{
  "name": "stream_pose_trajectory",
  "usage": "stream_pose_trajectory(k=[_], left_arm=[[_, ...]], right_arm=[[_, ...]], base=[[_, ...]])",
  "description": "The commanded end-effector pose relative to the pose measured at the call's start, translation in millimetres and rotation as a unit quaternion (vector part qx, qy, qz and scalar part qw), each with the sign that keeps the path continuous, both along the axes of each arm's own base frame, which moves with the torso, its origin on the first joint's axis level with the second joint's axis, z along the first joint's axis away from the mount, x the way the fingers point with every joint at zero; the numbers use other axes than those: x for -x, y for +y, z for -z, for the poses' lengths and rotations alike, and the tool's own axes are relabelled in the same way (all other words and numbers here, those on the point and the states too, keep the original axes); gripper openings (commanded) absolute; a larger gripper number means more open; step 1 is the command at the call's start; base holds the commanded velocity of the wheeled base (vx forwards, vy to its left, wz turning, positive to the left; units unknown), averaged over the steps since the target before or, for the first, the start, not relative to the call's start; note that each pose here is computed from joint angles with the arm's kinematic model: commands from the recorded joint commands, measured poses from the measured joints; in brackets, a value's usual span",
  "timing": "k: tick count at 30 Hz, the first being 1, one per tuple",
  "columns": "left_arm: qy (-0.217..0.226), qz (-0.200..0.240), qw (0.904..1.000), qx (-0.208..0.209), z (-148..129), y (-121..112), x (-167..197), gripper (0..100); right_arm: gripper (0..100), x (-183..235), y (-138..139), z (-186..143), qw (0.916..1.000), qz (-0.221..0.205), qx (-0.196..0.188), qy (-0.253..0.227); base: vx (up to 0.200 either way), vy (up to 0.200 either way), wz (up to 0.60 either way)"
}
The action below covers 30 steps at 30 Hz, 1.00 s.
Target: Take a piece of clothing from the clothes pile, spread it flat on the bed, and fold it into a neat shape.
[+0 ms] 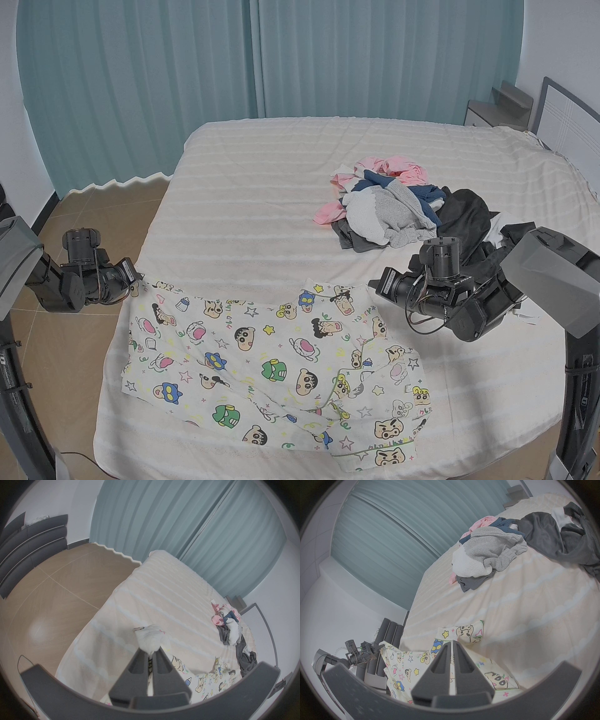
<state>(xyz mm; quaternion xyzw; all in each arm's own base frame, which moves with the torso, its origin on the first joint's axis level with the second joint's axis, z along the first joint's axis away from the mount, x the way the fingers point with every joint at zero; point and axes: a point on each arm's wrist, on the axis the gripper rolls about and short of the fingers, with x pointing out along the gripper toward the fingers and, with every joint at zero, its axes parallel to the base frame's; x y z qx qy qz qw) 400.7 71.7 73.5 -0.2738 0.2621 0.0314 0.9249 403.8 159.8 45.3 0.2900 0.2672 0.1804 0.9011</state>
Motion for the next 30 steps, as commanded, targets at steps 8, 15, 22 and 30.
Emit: stream_pose_trajectory(k=[8,15,22,30], left_arm=[[0.020,0.006,0.9997,-0.016,17.0,4.0,15.7,0],[0.022,0.007,0.9996,-0.017,18.0,3.4,15.7,0],[0.023,0.006,0.9996,-0.018,19.2,4.1,15.7,0],[0.024,0.005,0.9995,-0.018,22.0,3.2,17.1,0]], right_arm=[[0,12.6,-5.5,6.9,0.9997,-0.002,0.008,0.025],[0,8.8,-4.1,13.7,0.9995,-0.003,0.011,0.029],[100,0.5,-0.9,11.2,0.9998,-0.009,0.015,0.007],[100,-11.9,17.4,23.4,0.9993,-0.030,0.023,-0.001]], base=[[0.000,0.000,0.00],[0.000,0.000,0.00],[0.000,0.000,0.00],[0.000,0.000,0.00]])
